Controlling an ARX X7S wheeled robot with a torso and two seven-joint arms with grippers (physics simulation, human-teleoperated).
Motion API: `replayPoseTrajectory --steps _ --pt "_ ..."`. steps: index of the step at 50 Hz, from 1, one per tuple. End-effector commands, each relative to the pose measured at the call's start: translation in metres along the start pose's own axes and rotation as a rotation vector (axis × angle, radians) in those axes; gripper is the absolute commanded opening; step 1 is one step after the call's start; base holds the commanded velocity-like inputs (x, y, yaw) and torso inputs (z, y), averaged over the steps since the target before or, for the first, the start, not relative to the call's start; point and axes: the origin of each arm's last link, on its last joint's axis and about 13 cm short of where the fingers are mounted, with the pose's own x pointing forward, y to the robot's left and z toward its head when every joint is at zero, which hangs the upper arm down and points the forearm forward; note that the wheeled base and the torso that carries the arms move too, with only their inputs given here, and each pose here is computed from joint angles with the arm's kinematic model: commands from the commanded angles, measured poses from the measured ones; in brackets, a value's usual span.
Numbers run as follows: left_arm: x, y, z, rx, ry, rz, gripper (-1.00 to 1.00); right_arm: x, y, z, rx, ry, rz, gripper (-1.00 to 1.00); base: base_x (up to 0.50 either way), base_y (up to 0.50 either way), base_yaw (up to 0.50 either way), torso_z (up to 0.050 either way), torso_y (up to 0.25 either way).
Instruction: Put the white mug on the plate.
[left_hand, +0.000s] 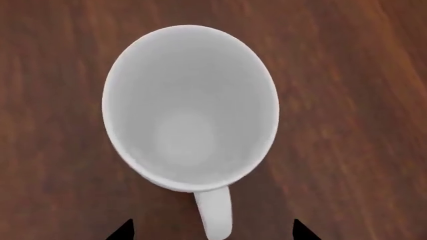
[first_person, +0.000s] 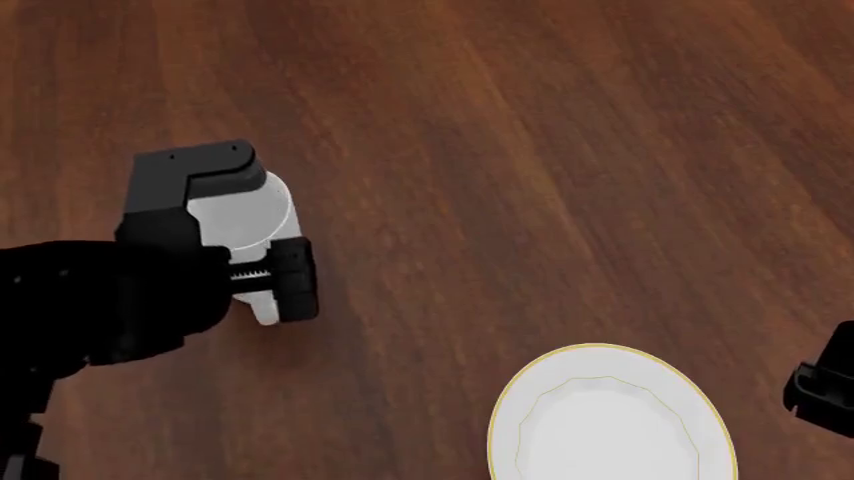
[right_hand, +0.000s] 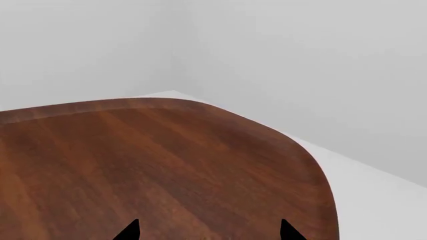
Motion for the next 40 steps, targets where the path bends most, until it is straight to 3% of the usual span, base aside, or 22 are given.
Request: replayPoseTrajectory --steps 1,40 --pt "0.011 0.001 -0.002 -0.015 0.031 0.002 1.0 -0.001 0.001 0.0 0.002 0.001 0.0 1.0 0.0 0.0 0.0 0.0 0.0" --pt "0.023 -0.002 -0.006 -0.007 0.012 -0.005 1.0 -0.001 0.0 -0.002 0.008 0.004 0.007 1.0 0.0 0.0 0.0 0.0 0.0"
